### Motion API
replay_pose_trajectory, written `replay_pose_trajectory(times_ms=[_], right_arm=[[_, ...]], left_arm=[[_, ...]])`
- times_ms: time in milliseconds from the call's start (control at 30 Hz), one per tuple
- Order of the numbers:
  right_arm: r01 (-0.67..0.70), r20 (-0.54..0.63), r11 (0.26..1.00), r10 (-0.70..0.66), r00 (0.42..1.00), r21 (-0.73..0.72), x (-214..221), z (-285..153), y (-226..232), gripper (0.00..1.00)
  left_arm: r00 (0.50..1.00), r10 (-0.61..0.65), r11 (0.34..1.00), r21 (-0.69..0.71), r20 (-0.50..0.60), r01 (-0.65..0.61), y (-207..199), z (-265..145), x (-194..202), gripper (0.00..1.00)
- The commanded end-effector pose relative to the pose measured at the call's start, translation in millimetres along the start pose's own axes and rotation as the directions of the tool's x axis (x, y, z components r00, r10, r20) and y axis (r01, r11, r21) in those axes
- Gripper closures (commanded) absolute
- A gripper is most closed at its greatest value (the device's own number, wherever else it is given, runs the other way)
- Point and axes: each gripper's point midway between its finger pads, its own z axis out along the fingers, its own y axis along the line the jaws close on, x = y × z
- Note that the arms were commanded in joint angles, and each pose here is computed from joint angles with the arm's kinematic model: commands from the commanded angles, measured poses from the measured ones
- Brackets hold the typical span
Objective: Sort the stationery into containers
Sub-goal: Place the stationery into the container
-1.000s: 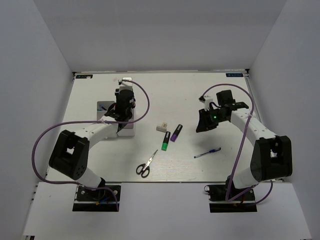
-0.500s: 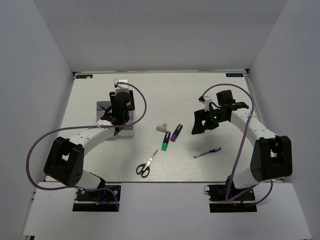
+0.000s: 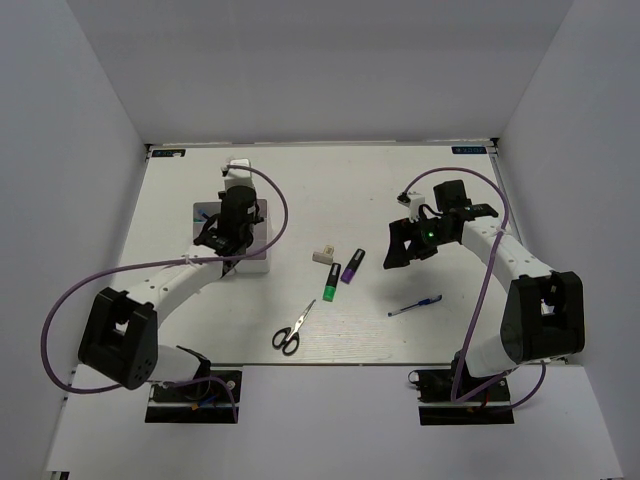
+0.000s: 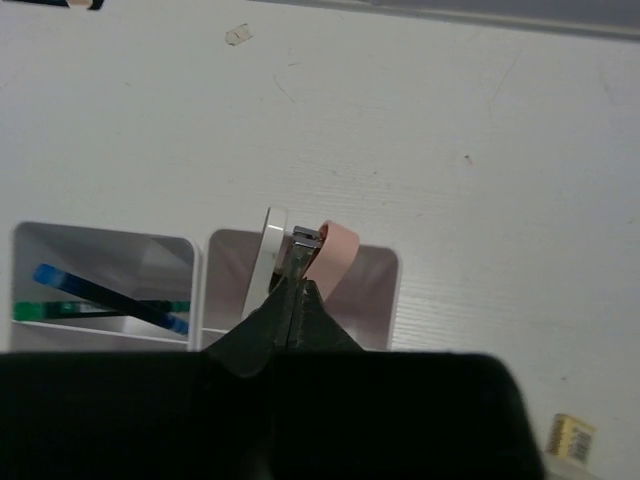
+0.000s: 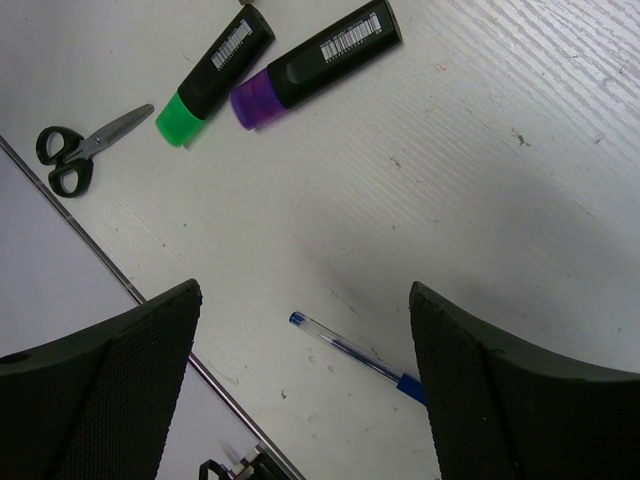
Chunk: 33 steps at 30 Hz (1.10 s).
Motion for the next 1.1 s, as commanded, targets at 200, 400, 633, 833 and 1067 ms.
replay_pose_trajectory(times_ms=[200, 400, 633, 833, 1067], right_arm=[[0.002, 0.011, 1.000, -0.001, 1.000, -0.016, -2.4, -3.7, 3.1, 0.15], [-0.003, 0.014, 1.000, 0.003, 1.000, -0.016, -2.4, -4.6, 2.1, 0.15], [-0.002, 0.018, 1.000, 0.002, 1.000, -0.014, -3.0, -5.3, 1.3, 0.15], [-0.003, 0.014, 1.000, 0.004, 1.000, -0.015, -1.7, -5.1, 1.0, 0.15], [-0.002, 0.012, 1.000, 0.002, 1.000, -0.014, -1.3, -4.8, -0.2, 0.15]], left_arm=[[0.996, -0.047, 0.998, 0.039, -0.075, 0.050, -7.0, -12.5, -5.8, 1.00], [0.989, -0.042, 0.999, -0.002, -0.141, 0.043, -1.8, -5.7, 11.0, 1.00], [0.985, -0.047, 0.998, -0.050, -0.168, 0.039, 12.7, 1.8, 21.7, 1.00], [0.988, -0.047, 0.998, -0.055, -0.150, 0.039, 16.0, 6.6, 19.4, 1.00], [0.986, -0.050, 0.997, -0.061, -0.160, 0.040, 15.0, 13.2, 23.6, 1.00]])
